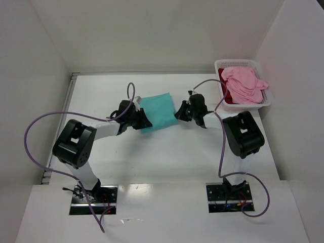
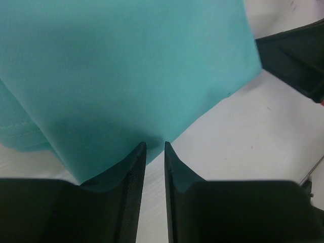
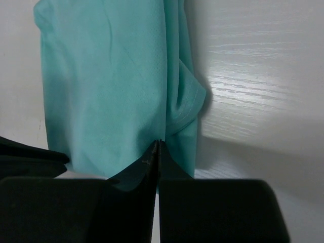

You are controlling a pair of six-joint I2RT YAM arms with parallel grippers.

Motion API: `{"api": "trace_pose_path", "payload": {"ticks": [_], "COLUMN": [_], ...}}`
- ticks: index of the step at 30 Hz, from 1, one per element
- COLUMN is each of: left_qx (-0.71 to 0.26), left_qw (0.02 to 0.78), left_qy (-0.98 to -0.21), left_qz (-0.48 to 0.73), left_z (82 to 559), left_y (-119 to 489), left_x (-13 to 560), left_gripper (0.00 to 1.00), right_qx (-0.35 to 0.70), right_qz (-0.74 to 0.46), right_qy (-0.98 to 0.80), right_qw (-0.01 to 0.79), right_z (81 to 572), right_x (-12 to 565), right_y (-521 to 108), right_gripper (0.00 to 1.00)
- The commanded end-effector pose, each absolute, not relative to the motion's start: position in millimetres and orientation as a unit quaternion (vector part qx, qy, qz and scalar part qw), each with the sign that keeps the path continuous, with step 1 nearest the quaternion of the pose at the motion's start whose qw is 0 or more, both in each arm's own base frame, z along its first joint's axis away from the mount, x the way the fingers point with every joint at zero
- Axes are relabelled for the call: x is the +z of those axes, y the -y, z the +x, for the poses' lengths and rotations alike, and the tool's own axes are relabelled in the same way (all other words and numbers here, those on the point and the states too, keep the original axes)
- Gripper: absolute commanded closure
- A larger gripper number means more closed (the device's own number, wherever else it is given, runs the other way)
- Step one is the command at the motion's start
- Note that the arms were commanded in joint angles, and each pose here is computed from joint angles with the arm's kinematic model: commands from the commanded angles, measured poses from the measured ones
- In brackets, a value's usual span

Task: Fold and stack the t-shirts
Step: Smooth out wrinkles on the folded tshirt

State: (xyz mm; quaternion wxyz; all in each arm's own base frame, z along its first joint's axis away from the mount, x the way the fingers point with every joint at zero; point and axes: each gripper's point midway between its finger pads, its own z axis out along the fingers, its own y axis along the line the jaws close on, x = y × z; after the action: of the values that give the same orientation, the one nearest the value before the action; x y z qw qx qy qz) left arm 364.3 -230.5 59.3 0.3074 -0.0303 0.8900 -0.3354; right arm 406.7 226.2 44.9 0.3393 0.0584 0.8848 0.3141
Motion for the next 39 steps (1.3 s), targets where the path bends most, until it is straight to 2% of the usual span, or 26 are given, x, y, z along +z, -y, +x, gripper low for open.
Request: {"api": "trace_pose_path", "payload": {"ticks": [1, 9, 13, 17, 21, 24, 27, 30, 35, 39], "left_qx": [-0.327, -0.290, -0.291, -0.309, -0.316, -0.306, -0.309, -0.309, -0.290, -0.268], "left_qw": [0.311, 0.299, 0.303, 0.315, 0.354, 0.389, 0.411, 0.384, 0.349, 0.326], "left_qy": [-0.892, -0.908, -0.906, -0.896, -0.880, -0.868, -0.857, -0.870, -0.890, -0.905], "left_qz": [-0.030, -0.050, -0.050, -0.041, -0.033, -0.036, -0.029, -0.027, -0.040, -0.057], "left_z": [369.2, 362.5, 359.7, 359.3, 369.6, 377.2, 389.8, 395.4, 401.1, 399.8], "left_y": [231.2, 217.0, 215.8, 220.0, 220.8, 215.0, 217.9, 224.8, 225.4, 212.7], "left_x": [54.3, 43.2, 48.7, 67.3, 105.2, 128.0, 137.8, 112.8, 65.5, 41.1], "left_gripper": [0.72, 0.73, 0.73, 0.73, 0.66, 0.50, 0.42, 0.42, 0.49, 0.49], "right_qx": [0.296, 0.222, 0.260, 0.337, 0.363, 0.372, 0.373, 0.372, 0.336, 0.289], "right_qz": [0.045, 0.091, 0.087, 0.049, 0.028, 0.004, -0.008, -0.010, 0.001, 0.009], "right_qy": [-0.868, -0.848, -0.824, -0.809, -0.819, -0.826, -0.833, -0.839, -0.862, -0.883], "right_qw": [0.395, 0.473, 0.497, 0.479, 0.444, 0.423, 0.408, 0.398, 0.379, 0.369], "right_z": [413.7, 427.7, 423.5, 412.2, 409.8, 410.7, 415.1, 418.6, 420.6, 420.1], "right_x": [75.5, 128.6, 166.8, 175.0, 157.5, 143.7, 129.2, 117.8, 78.2, 53.1], "right_y": [-225.5, -188.6, -195.1, -222.8, -241.6, -255.4, -265.8, -272.4, -263.8, -249.5], "right_gripper": [0.96, 0.94, 0.93, 0.93, 0.93, 0.93, 0.93, 0.94, 0.96, 0.96]}}
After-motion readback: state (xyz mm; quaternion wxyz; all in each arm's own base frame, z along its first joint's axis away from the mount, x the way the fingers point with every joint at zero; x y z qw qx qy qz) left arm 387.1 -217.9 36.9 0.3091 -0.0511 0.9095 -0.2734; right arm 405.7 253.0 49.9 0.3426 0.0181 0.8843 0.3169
